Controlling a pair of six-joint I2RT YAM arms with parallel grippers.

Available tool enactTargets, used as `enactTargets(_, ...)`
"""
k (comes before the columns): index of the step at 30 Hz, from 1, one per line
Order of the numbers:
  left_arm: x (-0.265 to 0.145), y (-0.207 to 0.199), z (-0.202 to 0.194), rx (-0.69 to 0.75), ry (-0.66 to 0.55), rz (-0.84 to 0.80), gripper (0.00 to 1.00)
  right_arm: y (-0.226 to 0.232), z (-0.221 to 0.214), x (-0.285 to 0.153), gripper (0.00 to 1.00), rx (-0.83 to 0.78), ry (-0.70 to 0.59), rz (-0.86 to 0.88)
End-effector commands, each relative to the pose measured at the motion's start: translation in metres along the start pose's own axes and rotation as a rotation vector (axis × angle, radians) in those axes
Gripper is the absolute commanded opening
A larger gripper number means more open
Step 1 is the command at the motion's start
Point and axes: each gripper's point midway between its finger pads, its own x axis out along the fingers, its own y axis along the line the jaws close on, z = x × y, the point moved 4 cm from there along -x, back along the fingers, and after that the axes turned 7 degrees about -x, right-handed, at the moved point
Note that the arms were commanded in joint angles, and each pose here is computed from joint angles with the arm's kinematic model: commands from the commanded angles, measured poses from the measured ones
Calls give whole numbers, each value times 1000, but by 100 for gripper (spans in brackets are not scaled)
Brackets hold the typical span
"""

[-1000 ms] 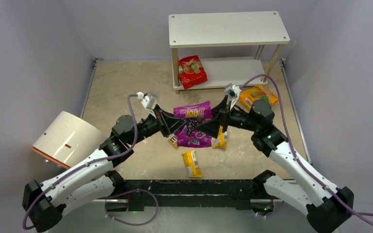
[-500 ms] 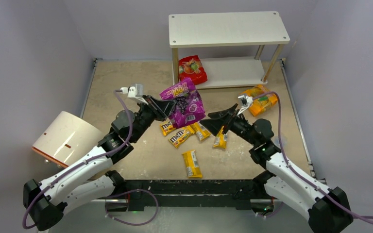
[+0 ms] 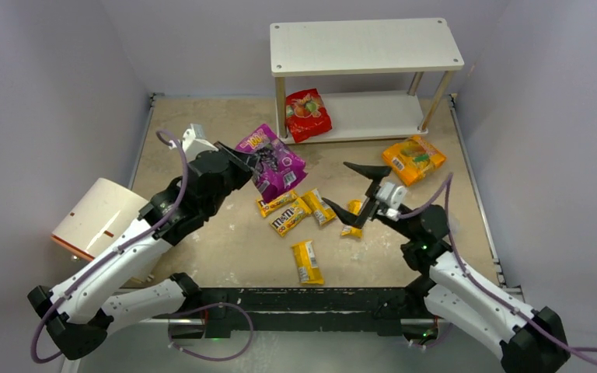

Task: Place and organize the candy bags onto the shelf

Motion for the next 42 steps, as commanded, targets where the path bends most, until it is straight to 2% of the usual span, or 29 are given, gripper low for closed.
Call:
enactTargets(1, -14, -35, 22, -226, -25, 23, 0, 7, -7, 27, 99, -431, 25, 96)
enactTargets(4, -9, -40, 15, -238, 14, 69, 0, 17, -14, 45, 99, -538, 45, 81)
enactTargets(7, -5, -39, 8, -246, 46, 110, 0, 29, -19, 58, 99, -578, 9, 88)
enactTargets(11, -2, -41, 1, -254, 80, 108, 0, 34, -30, 73, 99, -621, 21, 84)
enactTargets(16, -2, -36, -3, -277, 91, 117, 0, 35, -26, 85, 99, -567, -64, 34)
enactTargets(21, -1, -33, -8, -312, 108, 112, 0, 48, -48, 101, 99, -530, -36, 121)
enactTargets(30, 0, -31, -4, -337, 76, 130, 0, 60, -63, 114, 99, -487, -14, 196)
enactTargets(34, 0, -35, -2, -336, 70, 118, 0, 51, -62, 117, 97, -451, -29, 99)
enactTargets(36, 2, -32, -3, -337, 64, 127, 0, 42, -56, 116, 84, -442, -58, 18)
enactTargets(38, 5, -29, -3, -320, 50, 132, 0, 37, -50, 113, 58, -396, -77, -35)
enactTargets(39, 5, -29, 0, -286, 35, 125, 2, 36, -48, 110, 51, -363, -77, -48)
enactTargets(42, 7, -25, 10, -213, -34, 140, 45, 41, -52, 101, 37, -197, -43, -56)
